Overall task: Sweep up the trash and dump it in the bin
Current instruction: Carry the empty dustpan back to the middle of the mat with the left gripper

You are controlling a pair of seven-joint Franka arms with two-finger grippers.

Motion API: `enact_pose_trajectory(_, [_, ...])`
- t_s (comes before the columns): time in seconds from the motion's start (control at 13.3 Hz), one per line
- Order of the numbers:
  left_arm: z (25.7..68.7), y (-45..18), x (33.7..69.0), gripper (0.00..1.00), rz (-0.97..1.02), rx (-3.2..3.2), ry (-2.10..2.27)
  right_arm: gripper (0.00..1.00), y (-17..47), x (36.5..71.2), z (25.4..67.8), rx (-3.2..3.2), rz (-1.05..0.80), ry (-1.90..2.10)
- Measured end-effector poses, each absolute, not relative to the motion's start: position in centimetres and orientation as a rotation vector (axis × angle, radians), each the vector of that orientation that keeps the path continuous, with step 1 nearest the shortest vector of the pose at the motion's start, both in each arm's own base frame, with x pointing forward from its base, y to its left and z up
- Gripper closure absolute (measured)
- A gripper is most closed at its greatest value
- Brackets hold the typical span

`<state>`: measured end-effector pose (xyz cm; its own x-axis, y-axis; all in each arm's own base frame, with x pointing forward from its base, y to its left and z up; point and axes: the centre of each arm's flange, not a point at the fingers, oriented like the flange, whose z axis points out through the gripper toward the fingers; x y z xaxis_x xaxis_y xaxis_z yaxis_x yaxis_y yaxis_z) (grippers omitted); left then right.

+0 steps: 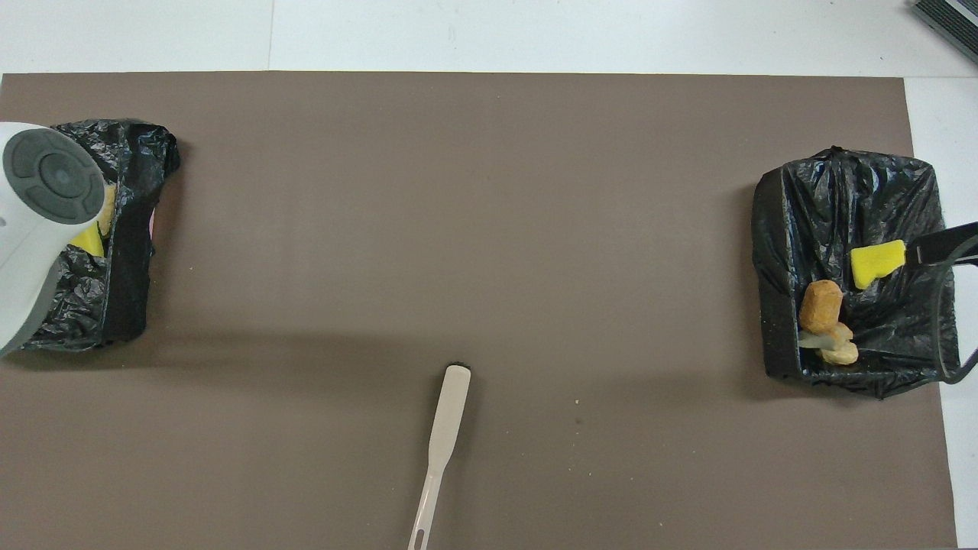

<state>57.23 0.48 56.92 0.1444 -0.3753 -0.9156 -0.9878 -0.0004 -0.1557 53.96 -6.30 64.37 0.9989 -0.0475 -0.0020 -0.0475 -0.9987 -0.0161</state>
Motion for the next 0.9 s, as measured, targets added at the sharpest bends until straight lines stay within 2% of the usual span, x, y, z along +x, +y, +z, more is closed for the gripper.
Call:
enact_pose_trajectory(0.45, [53.8, -11.3, 53.8, 0.69, 0.694, -1.849, 1.591, 0.0, -2.3, 54.0, 64.6, -3.123, 0.004, 0.082])
enact_pose_trajectory(0.9, [52.7, -19.2, 51.8, 0.69, 0.359, -2.404, 1.395, 0.0, -1.2, 54.0, 64.4, -3.122, 0.008, 0.052])
